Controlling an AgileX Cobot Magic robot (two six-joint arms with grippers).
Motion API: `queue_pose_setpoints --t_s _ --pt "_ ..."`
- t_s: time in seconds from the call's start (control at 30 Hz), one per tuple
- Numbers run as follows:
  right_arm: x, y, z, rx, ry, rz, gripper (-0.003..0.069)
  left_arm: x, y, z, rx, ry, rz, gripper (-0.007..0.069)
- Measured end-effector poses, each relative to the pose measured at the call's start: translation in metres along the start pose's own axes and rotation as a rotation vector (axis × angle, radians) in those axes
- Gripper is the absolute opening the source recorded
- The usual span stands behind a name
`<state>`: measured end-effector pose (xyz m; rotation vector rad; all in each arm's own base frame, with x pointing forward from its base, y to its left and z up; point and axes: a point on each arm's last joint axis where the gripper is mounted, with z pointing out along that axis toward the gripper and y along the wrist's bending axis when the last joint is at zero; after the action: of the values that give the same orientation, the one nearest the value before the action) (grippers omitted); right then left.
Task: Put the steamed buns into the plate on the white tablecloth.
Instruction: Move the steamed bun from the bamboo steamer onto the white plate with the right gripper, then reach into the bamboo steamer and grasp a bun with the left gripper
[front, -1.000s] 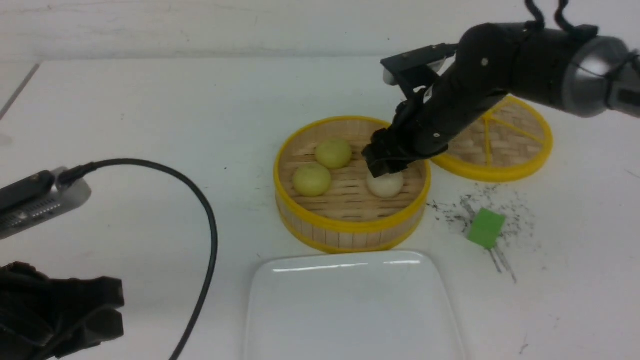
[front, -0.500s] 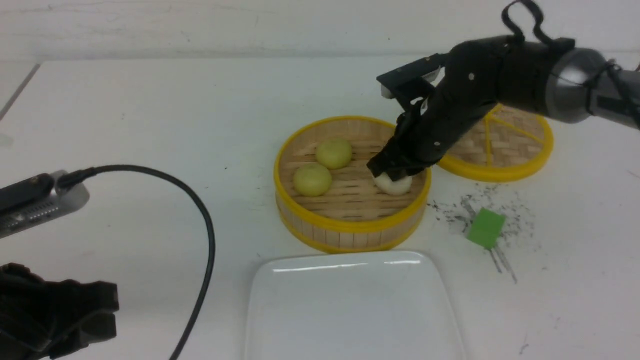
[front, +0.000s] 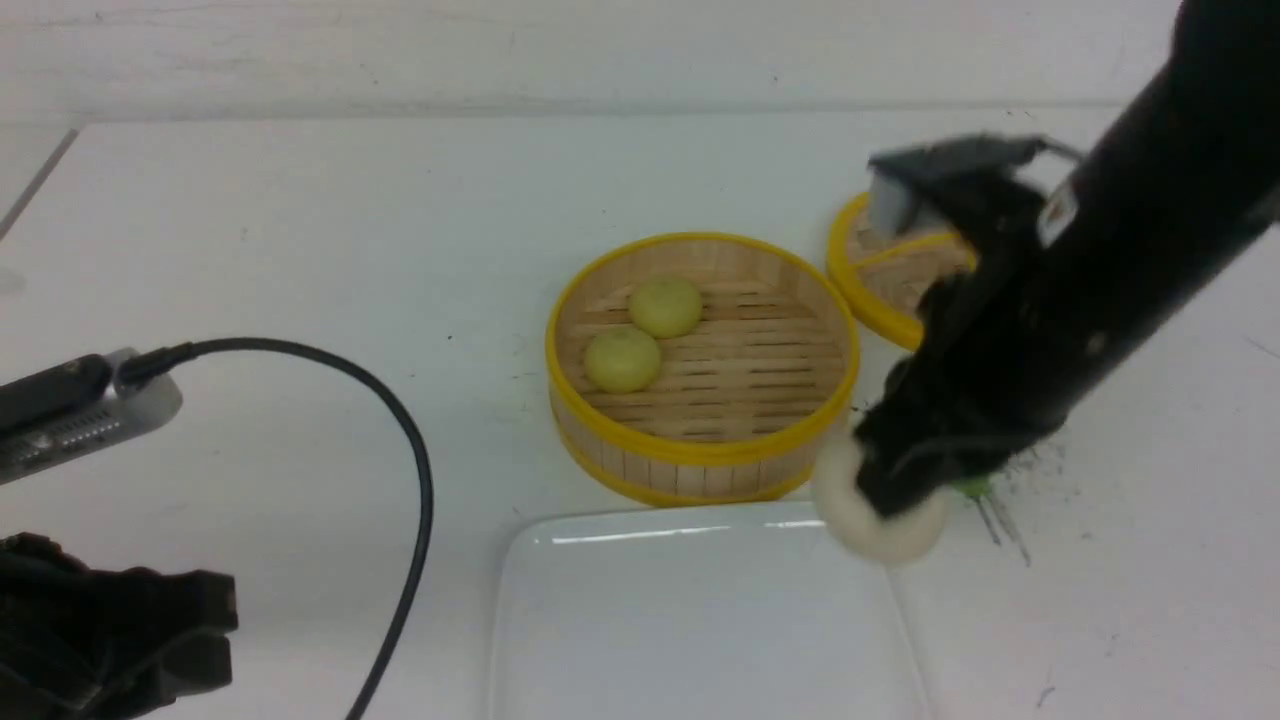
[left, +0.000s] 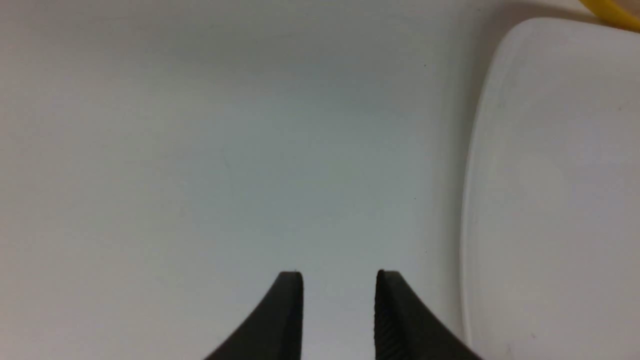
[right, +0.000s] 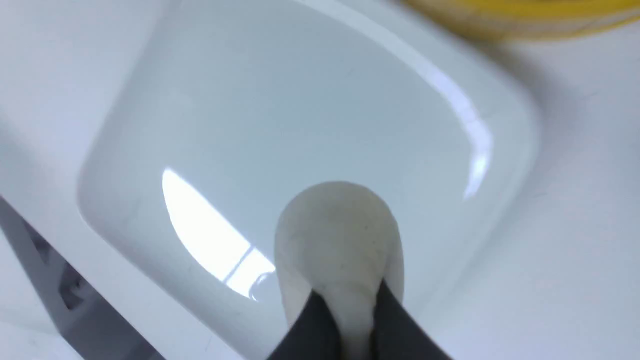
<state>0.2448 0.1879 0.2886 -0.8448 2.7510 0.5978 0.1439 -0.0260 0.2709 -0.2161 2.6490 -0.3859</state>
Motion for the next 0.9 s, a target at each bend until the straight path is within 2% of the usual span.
queue_pose_setpoints --t_s 0.2,0.3,0.5,0.6,0.67,0.77,0.83,0.9 --pt "0.027 0.006 0.074 0.061 0.029 -0.067 0.0055 -0.005 -0.001 0.0 0.005 -0.053 0.0 0.0237" --pt "0.032 0.006 0.098 0.094 0.045 -0.111 0.0119 -0.006 -0.001 0.0 0.007 -0.064 0.0 0.0237" --pt "0.029 0.013 0.109 0.097 0.074 -0.08 0.0395 -0.006 -0.001 0.0 0.008 -0.067 -0.001 0.0237" --pt "0.02 0.017 0.097 0.12 0.089 -0.056 0.0507 -0.006 -0.001 0.0 0.007 -0.068 0.0 0.0237" --pt "0.014 0.019 0.086 0.146 0.085 -0.057 0.0543 -0.006 -0.001 0.0 0.007 -0.071 0.001 0.0237" --pt "0.004 0.025 0.049 0.214 0.05 -0.085 0.0536 -0.007 -0.001 0.0 0.006 -0.073 0.002 0.0237" --pt "0.006 0.025 0.021 0.277 0.025 -0.104 0.0479 -0.007 -0.001 0.0 0.008 -0.073 0.001 0.0237" --pt "0.014 0.024 -0.007 0.35 0.002 -0.11 0.0377 -0.007 -0.001 0.0 0.01 -0.073 -0.001 0.0237"
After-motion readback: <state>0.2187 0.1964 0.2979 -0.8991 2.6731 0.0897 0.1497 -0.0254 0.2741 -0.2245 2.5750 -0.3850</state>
